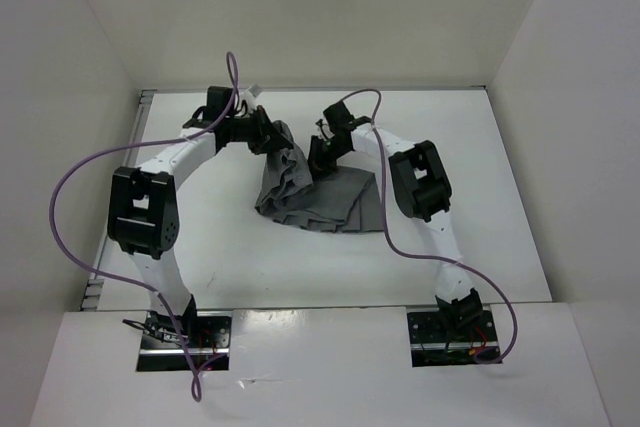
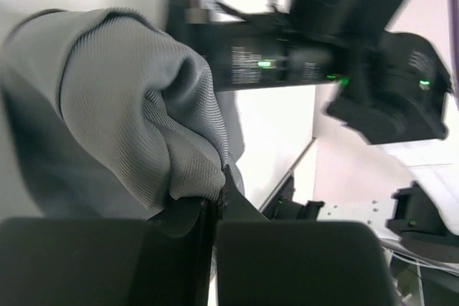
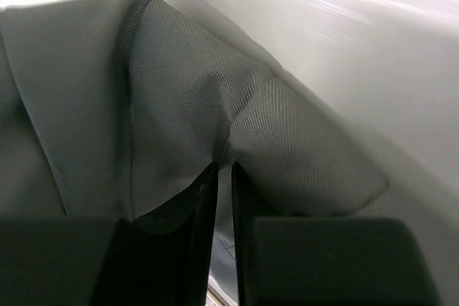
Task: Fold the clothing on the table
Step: Fold the skirt
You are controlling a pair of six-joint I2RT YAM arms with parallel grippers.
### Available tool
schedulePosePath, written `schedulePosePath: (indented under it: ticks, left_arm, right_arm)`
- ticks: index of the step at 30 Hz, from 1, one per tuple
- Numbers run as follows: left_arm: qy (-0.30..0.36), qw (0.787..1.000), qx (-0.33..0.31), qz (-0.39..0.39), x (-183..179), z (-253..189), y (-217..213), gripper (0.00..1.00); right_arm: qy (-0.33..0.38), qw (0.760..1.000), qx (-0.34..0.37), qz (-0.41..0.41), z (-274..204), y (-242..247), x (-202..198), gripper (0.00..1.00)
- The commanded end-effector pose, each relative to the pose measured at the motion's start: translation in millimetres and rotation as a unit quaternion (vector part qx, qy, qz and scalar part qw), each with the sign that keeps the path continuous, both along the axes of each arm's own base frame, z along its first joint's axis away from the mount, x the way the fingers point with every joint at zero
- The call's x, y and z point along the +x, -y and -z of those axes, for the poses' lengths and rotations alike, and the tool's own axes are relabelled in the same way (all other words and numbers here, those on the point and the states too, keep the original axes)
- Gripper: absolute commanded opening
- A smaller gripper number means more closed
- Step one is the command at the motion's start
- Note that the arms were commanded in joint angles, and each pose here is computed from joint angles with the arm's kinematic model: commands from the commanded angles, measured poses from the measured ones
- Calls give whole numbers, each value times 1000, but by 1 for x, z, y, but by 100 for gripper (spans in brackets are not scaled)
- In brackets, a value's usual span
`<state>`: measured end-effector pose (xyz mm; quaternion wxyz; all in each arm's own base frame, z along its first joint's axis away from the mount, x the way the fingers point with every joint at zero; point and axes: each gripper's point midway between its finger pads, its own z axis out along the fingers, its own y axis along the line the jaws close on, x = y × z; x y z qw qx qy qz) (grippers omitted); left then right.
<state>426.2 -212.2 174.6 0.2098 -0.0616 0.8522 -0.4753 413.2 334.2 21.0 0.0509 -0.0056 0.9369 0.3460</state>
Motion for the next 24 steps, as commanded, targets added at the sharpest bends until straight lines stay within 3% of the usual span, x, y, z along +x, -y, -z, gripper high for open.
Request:
schedulePosePath:
  ticks: [1,9,24]
  left_arm:
    - [35,999,-33,25,3,-28,27,0]
    - [30,996,-47,69,-14,-30,63,0]
    - [-41,982,-22,186,-74,13,98,0]
  right_arm:
    - [-10,999,26,-17,14,-25,-3,18]
    - [8,999,50,-16,8,-27,13,18]
    - [0,999,44,-19,22,-18,17,18]
